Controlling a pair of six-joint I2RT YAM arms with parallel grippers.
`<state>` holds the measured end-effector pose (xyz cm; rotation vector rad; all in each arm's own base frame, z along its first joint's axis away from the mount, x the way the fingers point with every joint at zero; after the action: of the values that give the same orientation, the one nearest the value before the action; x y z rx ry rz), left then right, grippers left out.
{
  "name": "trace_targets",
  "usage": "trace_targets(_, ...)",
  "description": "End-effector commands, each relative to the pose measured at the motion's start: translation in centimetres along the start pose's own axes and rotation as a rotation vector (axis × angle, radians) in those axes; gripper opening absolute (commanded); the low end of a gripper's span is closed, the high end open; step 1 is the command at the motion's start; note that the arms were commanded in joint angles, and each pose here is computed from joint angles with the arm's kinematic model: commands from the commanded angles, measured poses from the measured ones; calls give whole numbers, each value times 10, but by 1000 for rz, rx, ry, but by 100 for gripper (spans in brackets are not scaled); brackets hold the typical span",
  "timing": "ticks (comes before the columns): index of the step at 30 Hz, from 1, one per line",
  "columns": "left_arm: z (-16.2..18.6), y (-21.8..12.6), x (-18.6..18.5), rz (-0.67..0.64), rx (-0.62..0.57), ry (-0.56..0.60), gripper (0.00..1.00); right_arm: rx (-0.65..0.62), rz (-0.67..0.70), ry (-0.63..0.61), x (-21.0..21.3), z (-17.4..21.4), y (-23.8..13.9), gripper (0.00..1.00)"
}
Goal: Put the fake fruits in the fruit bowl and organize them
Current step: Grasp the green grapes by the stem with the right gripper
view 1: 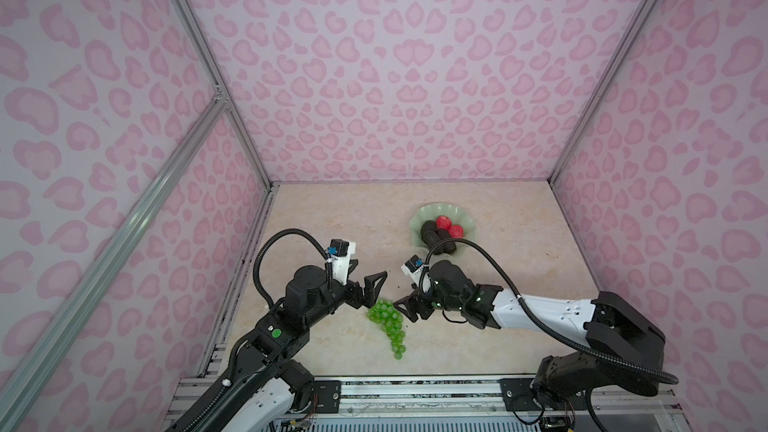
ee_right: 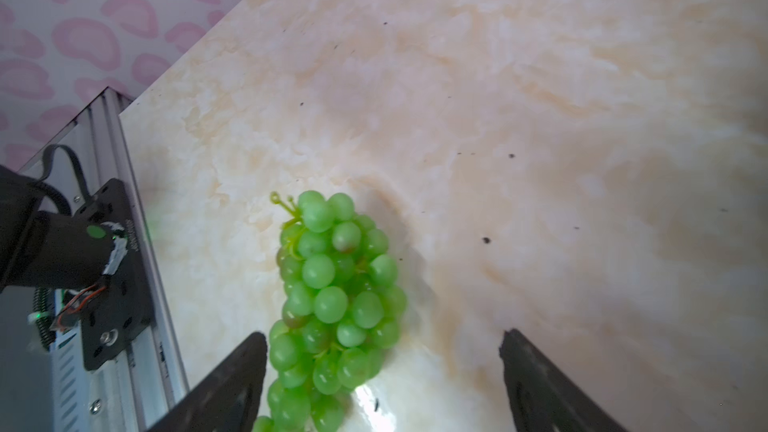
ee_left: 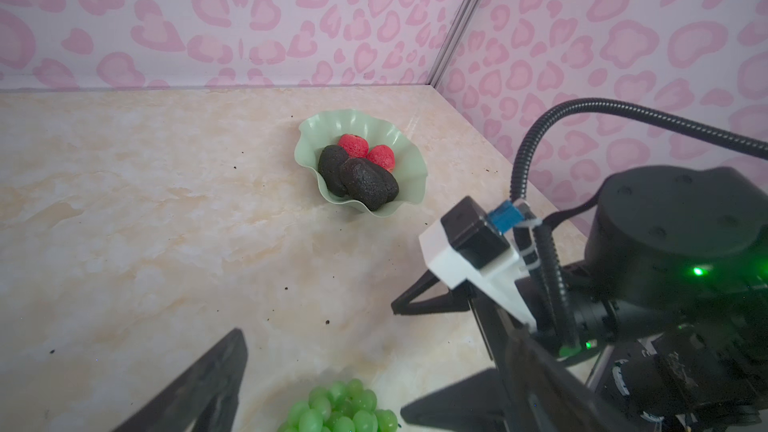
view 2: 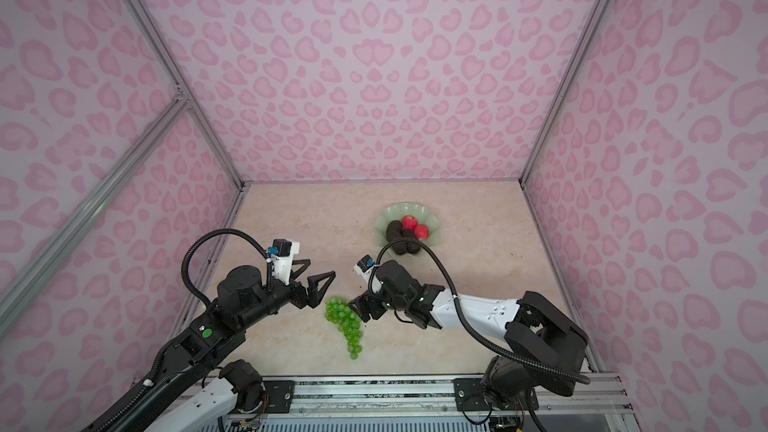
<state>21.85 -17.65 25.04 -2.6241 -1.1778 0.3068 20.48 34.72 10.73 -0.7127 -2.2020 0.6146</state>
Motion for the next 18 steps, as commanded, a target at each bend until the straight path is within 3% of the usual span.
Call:
trace_targets(1, -4, -2, 0, -1, -15, 5, 98, -4, -27, -2, 15, 6, 15, 88)
trace_targets(11, -3, -8, -5, 26, -18, -3, 98, 79, 44, 14, -4, 29, 71, 83)
trace_targets(15, -4, -11, -3, 13, -28, -6, 98, 114, 66, 19, -10, 35, 85, 75)
trace_targets(18, -4, -12, -3, 11, -31, -6, 98, 128, 77, 24, -12, 36, 90, 59)
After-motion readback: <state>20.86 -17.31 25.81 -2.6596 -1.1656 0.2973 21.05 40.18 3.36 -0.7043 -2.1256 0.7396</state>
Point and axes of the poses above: each gripper's point midway between its finger pads, its own y axis out along the fingers, its own x axis along the line the jaws close on, z = x × y, the point moved 1 cm from there along -y, back along the fingers, and after that the axes turned 15 degrees about y, right-handed, at the moved point
